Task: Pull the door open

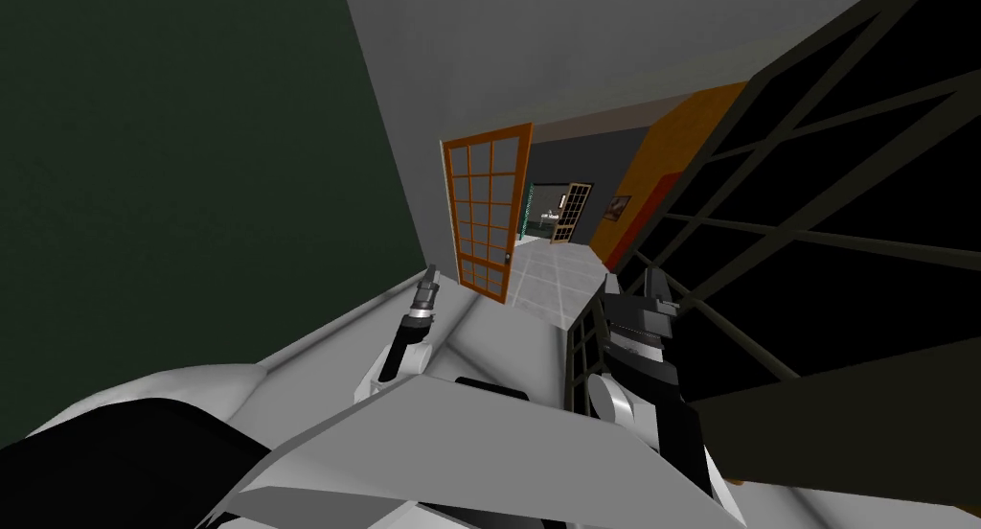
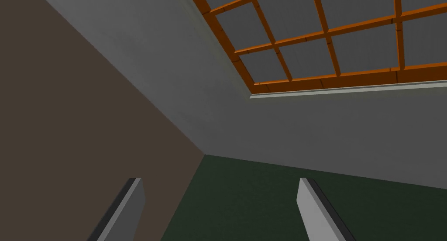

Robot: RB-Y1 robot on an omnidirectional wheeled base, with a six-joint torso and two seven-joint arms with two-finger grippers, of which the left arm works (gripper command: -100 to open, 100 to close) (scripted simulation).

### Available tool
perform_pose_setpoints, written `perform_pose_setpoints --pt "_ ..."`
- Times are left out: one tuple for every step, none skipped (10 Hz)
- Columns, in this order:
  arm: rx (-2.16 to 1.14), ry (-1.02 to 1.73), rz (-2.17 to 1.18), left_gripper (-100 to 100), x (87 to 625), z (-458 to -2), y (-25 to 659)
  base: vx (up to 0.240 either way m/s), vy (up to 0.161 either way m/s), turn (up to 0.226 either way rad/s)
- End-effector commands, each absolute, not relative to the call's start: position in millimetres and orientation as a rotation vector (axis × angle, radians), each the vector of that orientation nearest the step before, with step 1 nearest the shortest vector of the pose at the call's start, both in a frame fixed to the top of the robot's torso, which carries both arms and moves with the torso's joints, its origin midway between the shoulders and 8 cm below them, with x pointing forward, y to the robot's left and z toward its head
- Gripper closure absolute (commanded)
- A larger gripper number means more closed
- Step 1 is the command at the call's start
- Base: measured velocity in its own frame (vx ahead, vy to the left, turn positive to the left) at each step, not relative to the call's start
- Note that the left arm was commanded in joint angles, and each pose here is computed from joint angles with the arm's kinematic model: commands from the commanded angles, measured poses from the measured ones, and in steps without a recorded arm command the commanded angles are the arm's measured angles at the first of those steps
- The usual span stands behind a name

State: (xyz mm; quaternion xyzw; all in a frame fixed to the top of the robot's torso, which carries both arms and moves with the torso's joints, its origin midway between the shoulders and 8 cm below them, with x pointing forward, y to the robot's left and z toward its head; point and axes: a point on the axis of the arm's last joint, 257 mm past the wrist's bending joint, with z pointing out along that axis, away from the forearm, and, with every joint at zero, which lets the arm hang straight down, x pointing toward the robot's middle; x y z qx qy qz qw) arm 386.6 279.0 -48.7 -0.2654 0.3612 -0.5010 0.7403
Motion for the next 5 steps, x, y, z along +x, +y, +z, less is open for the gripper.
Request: perform_pose_setpoints --pt "-0.572 0.816 -1.060 -100 390 -58 280 0.094 -0.008 -0.075" --pt "-0.566 0.831 -1.036 -100 392 -65 282 0.090 -0.002 -0.055" --pt "-0.560 0.847 -1.011 -100 394 -71 283 0.098 -0.007 -0.070" --pt "-0.554 0.862 -0.986 -100 396 -78 285 0.098 -0.017 -0.063" --pt "-0.547 0.878 -0.962 -100 398 -84 286 0.100 -0.026 -0.070"
